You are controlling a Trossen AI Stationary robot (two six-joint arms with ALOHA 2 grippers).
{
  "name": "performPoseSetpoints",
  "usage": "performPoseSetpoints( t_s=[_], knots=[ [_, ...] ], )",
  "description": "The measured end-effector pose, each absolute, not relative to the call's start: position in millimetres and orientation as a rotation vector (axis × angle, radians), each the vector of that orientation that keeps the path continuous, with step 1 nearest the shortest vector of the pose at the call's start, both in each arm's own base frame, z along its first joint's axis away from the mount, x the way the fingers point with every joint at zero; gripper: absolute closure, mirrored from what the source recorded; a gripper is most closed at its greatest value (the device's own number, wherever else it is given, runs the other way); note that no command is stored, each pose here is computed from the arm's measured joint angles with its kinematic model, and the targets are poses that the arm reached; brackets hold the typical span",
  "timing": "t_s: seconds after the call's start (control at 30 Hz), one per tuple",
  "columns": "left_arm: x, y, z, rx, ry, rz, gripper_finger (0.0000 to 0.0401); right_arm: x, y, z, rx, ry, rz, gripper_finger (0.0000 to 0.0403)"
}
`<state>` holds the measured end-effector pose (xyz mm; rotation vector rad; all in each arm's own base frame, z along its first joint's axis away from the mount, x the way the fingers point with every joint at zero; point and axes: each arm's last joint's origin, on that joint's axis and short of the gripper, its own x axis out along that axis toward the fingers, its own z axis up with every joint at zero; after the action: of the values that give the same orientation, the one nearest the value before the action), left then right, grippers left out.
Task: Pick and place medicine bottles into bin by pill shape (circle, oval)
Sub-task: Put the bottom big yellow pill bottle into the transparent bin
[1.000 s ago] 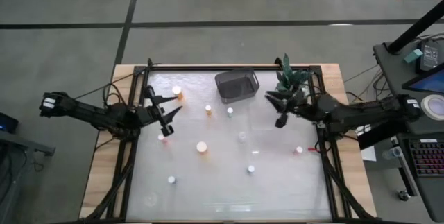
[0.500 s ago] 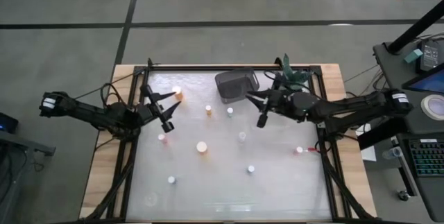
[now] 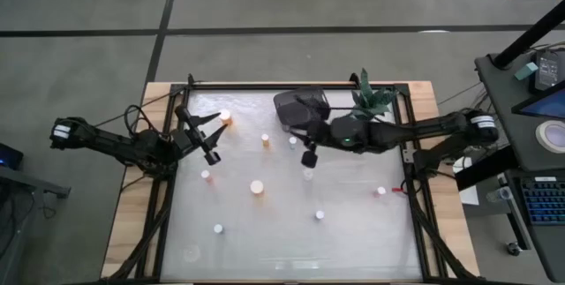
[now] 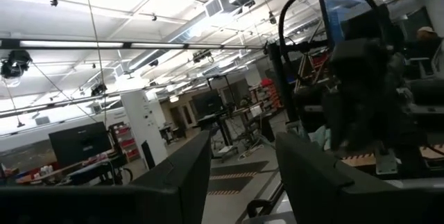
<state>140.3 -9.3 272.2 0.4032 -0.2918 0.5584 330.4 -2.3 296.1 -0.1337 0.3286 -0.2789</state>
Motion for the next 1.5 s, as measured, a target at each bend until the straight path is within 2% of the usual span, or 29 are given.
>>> performPoseSetpoints(
  t_s=[0.37, 0.63, 0.8, 1.33, 1.5],
  knots=[
    [139.9, -9.2, 272.2, 0.402, -0.294, 0.559, 0.0253, 397.6, 12.2, 275.7, -0.170, 0.557, -0.172, 0.0339],
    [139.7, -9.2, 272.4, 0.400, -0.296, 0.559, 0.0253, 428.6, 26.6, 259.4, -0.189, 0.644, -0.066, 0.0339],
    [139.9, -9.2, 272.3, 0.401, -0.295, 0.559, 0.0253, 437.6, 33.4, 251.9, -0.121, 0.652, 0.027, 0.0339],
    [139.9, -9.2, 272.4, 0.400, -0.297, 0.558, 0.0253, 445.6, 64.0, 224.7, -0.066, 0.685, 0.071, 0.0339],
    [140.4, -9.3, 271.9, 0.402, -0.292, 0.557, 0.0253, 448.8, 75.1, 220.4, -0.053, 0.659, 0.081, 0.0312]
  ],
)
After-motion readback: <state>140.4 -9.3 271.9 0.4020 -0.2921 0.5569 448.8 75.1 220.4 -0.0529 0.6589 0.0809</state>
